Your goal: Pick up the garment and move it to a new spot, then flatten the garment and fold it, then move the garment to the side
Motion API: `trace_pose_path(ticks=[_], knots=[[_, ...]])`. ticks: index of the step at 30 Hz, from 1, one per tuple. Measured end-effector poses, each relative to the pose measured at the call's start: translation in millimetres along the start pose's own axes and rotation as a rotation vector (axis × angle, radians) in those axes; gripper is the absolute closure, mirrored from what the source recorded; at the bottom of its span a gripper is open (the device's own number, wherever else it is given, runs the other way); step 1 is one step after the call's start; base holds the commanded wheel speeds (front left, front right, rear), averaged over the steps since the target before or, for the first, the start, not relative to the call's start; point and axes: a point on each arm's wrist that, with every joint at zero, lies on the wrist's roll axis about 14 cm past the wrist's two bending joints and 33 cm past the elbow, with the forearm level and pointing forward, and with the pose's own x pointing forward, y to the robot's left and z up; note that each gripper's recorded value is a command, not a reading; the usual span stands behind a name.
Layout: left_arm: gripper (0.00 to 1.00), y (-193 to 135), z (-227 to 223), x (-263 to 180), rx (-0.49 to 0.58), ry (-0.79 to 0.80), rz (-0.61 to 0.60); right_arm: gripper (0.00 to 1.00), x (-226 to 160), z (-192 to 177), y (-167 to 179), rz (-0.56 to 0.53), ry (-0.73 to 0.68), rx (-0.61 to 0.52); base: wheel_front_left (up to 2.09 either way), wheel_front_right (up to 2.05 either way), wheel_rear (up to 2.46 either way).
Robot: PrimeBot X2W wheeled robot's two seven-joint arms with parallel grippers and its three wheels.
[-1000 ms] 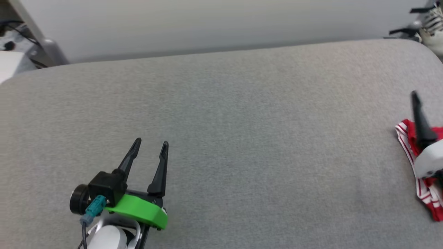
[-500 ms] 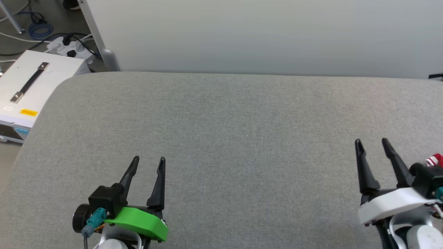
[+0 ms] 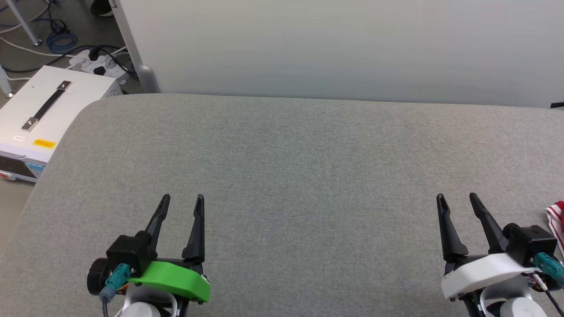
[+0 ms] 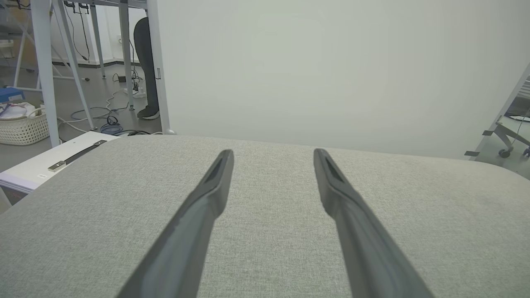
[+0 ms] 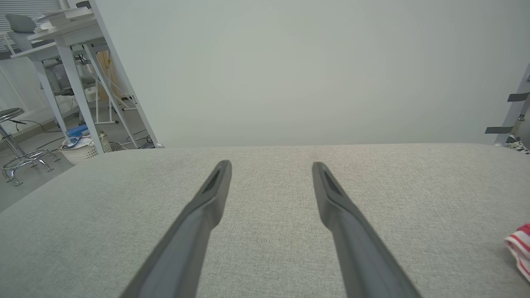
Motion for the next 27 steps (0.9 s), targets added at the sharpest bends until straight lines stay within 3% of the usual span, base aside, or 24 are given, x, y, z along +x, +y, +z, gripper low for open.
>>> trace_pose_path(ticks=[17,18,27], knots=[[0.0,-4.6,-0.5,-0.4,0.003,-0.004,-0.01,0.0,-3.3,-6.1,-0.3,-0.004,0.023,0.007,0.0,0.0,0.0],[1.0,-4.5,0.1,-0.1,0.005,-0.006,-0.01,1.0,-3.4,-7.2,0.4,-0.001,0.028,0.003,0.0,0.0,0.0],[1.0,-5.0,-1.5,0.7,0.005,0.005,-0.012,1.0,-4.0,-7.5,-0.4,-0.004,0.032,0.002,0.0,0.0,0.0]])
